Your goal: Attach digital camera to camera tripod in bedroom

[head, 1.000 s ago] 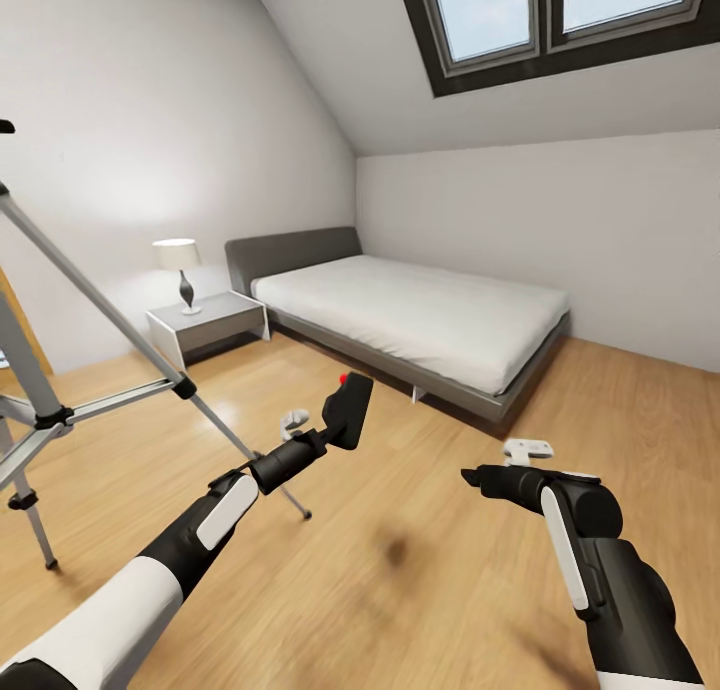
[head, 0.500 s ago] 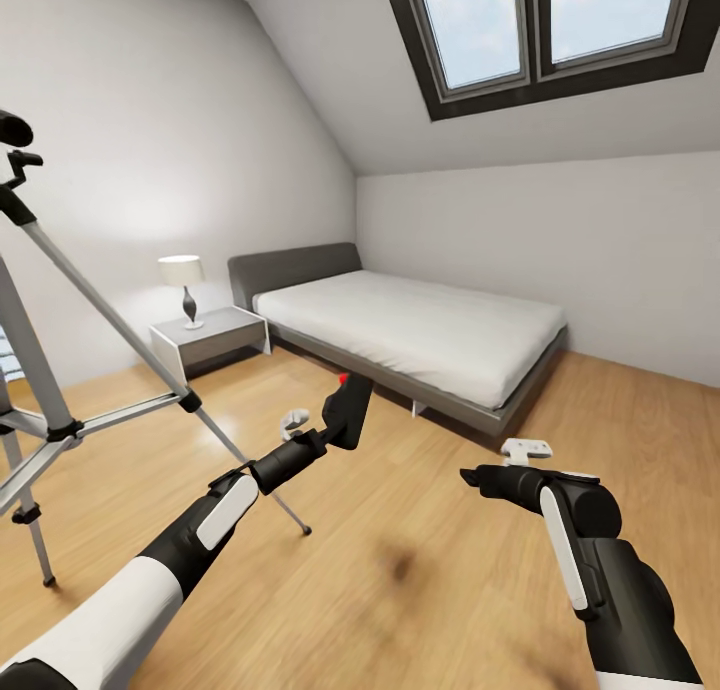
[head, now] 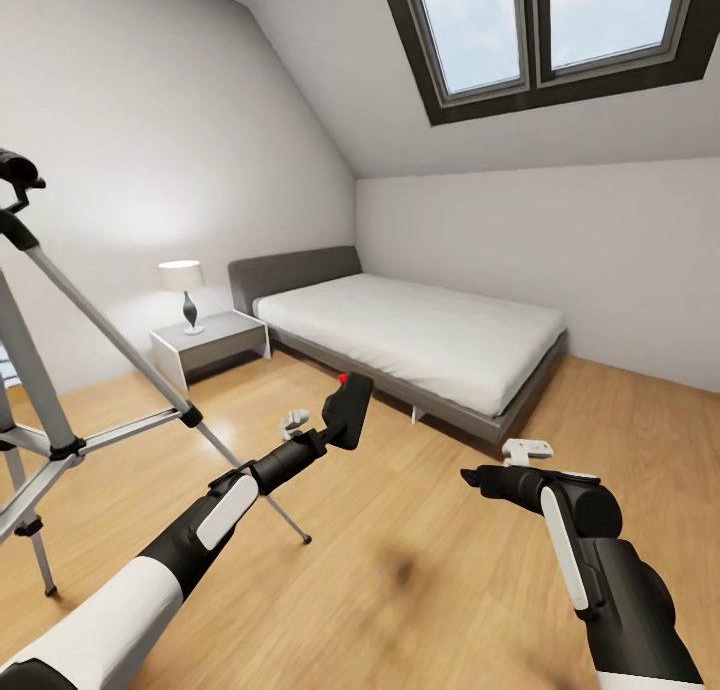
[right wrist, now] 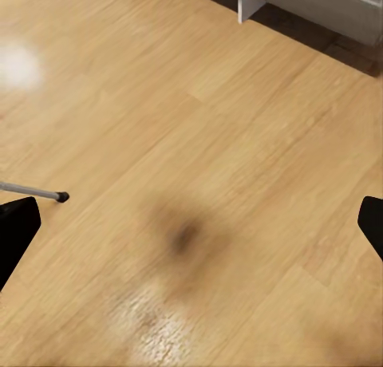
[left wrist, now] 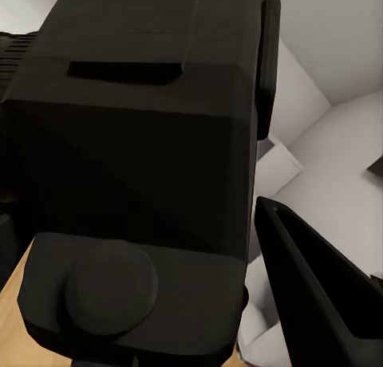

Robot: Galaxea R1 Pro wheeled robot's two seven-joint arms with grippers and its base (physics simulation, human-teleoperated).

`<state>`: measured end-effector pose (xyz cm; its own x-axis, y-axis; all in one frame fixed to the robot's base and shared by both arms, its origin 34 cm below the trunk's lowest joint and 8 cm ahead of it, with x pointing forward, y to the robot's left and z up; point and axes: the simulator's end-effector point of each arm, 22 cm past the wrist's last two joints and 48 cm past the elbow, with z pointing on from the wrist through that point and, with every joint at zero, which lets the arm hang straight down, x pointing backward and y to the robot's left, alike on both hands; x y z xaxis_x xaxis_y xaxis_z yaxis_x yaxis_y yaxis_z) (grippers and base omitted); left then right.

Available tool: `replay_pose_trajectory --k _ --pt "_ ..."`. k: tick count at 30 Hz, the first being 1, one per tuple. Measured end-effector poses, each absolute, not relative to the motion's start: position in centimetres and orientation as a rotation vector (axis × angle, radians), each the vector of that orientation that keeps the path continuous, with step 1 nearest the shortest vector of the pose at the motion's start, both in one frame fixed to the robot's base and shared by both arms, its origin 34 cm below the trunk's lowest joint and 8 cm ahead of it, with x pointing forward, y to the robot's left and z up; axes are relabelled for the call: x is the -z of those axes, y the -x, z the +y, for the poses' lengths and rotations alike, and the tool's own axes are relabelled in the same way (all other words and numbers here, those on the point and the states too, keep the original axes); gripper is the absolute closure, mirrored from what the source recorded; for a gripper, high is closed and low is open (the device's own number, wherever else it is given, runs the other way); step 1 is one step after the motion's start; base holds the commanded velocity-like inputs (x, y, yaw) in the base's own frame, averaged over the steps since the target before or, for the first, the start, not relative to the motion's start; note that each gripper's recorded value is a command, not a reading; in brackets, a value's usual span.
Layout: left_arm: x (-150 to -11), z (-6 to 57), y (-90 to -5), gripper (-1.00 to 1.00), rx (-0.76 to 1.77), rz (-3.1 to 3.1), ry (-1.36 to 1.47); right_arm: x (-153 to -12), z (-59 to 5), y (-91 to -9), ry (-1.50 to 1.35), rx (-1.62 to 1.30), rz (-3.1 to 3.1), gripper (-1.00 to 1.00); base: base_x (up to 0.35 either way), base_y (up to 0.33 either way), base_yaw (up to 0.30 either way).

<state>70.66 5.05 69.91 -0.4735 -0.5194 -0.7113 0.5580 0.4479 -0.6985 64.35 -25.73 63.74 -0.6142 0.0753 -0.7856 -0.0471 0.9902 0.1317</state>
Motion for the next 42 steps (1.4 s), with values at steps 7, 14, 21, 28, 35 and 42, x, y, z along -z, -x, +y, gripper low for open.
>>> replay_pose_trajectory --k 7,14,21,28,35,42 --pt "-71.5 5.0 -71.0 1.0 1.263 1.633 -0.034 -65.3 -25.9 -64.7 -0.022 -0.171 2.226 -1.0 0.0 0.0 0.0" --pt "-71.5 5.0 -71.0 1.0 1.263 1.632 -0.035 -65.3 -25.9 -64.7 -0.024 -0.17 2.226 -1.0 0.0 0.0 0.0" --pt "-71.5 5.1 -71.0 1.0 1.263 1.63 -0.036 -65.3 -26.0 -64.7 -0.024 -0.17 2.226 -1.0 0.0 0.0 0.0" --pt "-71.5 5.1 -71.0 1.0 1.269 1.629 -0.034 -65.3 -26.0 -64.7 -0.024 -0.17 2.226 -1.0 -0.043 0.0 0.0" --pt "-71.5 5.2 -71.0 1.0 1.273 1.631 -0.029 -65.3 -26.0 -64.8 -0.024 -0.17 2.226 -1.0 -0.205 0.0 0.0" --pt "-71.4 5.3 -71.0 1.0 1.272 1.633 -0.028 -65.2 -26.0 -64.8 -0.024 -0.17 2.226 -1.0 -0.255 0.0 0.0"
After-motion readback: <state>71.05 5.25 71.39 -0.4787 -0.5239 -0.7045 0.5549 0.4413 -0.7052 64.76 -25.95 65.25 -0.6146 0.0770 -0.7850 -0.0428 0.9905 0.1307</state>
